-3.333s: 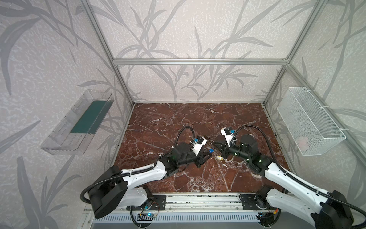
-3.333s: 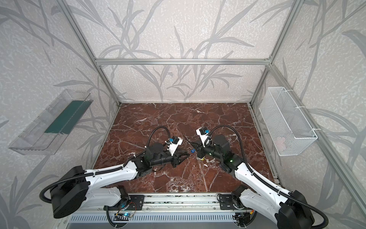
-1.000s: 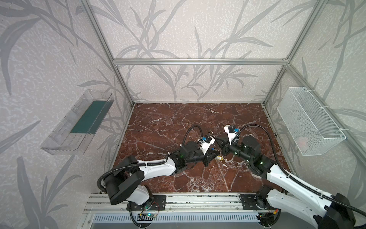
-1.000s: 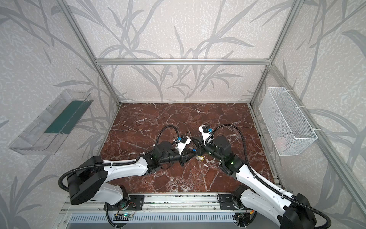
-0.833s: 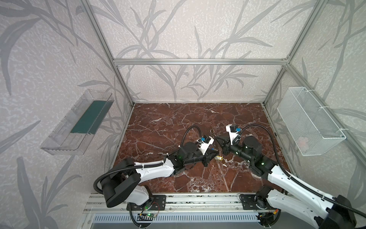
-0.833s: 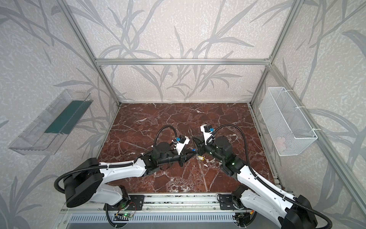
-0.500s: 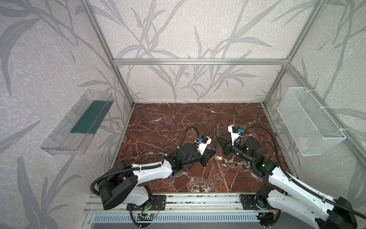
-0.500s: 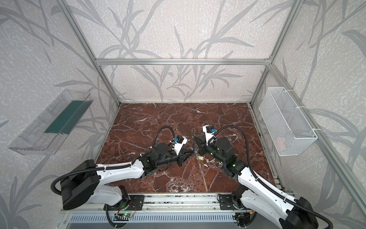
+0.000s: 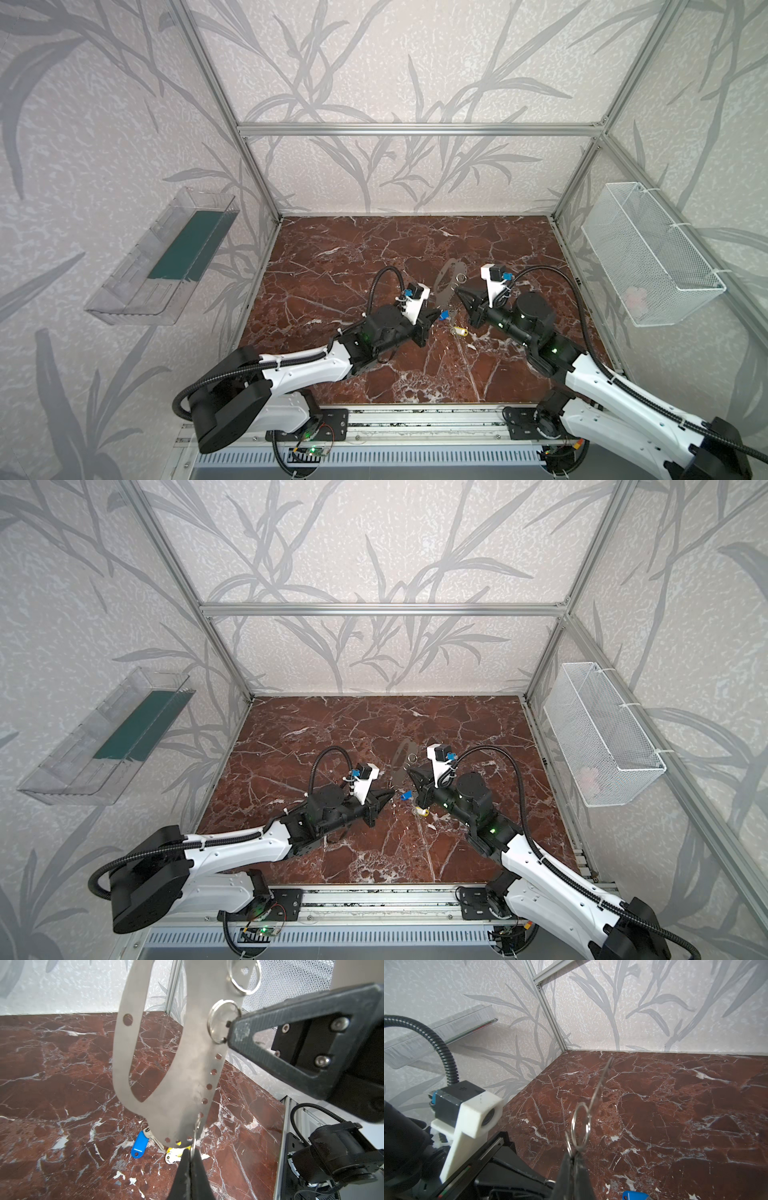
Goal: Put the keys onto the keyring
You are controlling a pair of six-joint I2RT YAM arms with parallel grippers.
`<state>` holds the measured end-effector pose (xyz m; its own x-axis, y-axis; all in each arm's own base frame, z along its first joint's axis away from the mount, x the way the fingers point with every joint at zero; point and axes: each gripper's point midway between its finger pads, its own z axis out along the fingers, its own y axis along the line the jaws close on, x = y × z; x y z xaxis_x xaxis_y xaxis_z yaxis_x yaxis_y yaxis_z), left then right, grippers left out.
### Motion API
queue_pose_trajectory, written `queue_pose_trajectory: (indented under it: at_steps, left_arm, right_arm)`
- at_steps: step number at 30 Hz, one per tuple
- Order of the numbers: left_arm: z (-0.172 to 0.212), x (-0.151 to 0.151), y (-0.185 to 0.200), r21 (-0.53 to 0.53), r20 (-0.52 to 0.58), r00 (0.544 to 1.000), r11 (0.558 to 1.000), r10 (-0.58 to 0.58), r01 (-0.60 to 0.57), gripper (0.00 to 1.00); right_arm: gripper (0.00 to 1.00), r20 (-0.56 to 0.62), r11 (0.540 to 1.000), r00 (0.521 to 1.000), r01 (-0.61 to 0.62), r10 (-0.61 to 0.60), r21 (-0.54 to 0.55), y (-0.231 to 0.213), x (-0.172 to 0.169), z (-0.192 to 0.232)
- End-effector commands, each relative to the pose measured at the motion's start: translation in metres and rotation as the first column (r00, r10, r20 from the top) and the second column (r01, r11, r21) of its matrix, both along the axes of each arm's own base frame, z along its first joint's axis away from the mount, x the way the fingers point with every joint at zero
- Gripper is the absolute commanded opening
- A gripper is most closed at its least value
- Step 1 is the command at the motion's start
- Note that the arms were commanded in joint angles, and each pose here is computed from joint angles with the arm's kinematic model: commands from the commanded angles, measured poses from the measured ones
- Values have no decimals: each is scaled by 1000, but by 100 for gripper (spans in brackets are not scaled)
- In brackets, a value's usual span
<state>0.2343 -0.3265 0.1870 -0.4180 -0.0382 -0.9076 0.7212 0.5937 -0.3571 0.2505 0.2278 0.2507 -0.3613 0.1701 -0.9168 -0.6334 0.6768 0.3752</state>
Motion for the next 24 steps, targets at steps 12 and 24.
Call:
queue_pose_trajectory:
  at_steps: [12,24]
  left_arm:
    - [37,12,22,-70,116,987,992,110,-102,0]
    - [48,8,42,-19,165,978,992,130,-129,0]
  right_arm:
    - [13,-75,998,996,-52,50,-37,5,-17,-26]
    - [34,-39,985,986,-165,163,-44,13,-35,-14]
